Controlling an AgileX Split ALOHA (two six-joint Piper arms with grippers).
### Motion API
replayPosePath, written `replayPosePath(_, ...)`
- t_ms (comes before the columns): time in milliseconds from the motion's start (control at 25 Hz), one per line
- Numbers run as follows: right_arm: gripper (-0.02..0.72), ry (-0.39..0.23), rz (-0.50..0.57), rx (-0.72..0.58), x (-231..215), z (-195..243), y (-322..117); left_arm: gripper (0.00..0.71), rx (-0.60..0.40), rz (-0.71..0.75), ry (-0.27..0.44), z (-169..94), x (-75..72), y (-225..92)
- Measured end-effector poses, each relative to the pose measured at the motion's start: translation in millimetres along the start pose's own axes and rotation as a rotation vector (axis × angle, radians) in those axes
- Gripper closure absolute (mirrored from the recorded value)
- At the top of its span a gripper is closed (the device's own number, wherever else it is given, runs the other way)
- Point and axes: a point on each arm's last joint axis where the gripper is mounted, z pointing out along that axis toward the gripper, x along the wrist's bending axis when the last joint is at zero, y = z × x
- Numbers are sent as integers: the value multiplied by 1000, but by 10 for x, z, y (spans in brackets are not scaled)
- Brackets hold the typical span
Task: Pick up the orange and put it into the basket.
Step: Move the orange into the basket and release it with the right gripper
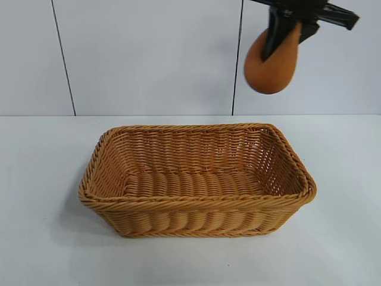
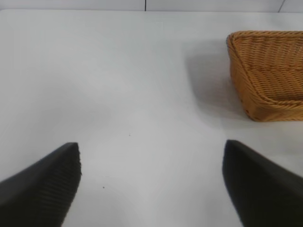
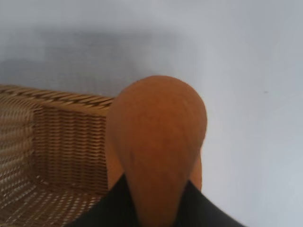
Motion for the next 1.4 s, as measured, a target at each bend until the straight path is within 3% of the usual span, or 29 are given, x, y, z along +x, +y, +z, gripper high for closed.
replayPosePath(280,659,34,-75,-35,562,147,-56,128,0,0,0,0,0,0)
replayPosePath(840,639,-28,-103,287,625,1647,-312,128,0,0,0,0,0,0)
replayPosePath(920,517,-28,-105,293,621,1670,-320,128,0,0,0,0,0,0)
replayPosePath(1080,145,-21,-109,295,637,1612,-304,128,0,0,0,0,0,0)
replayPosePath(1120,98,-19,-109,291,644,1591,-293,128,0,0,0,0,0,0)
replayPosePath(1200,47,-14,-114,277,670,1492,-245,128,0,0,0,0,0,0)
replayPosePath(1400,21,18,-142,153,792,1075,8,128,0,0,0,0,0,0)
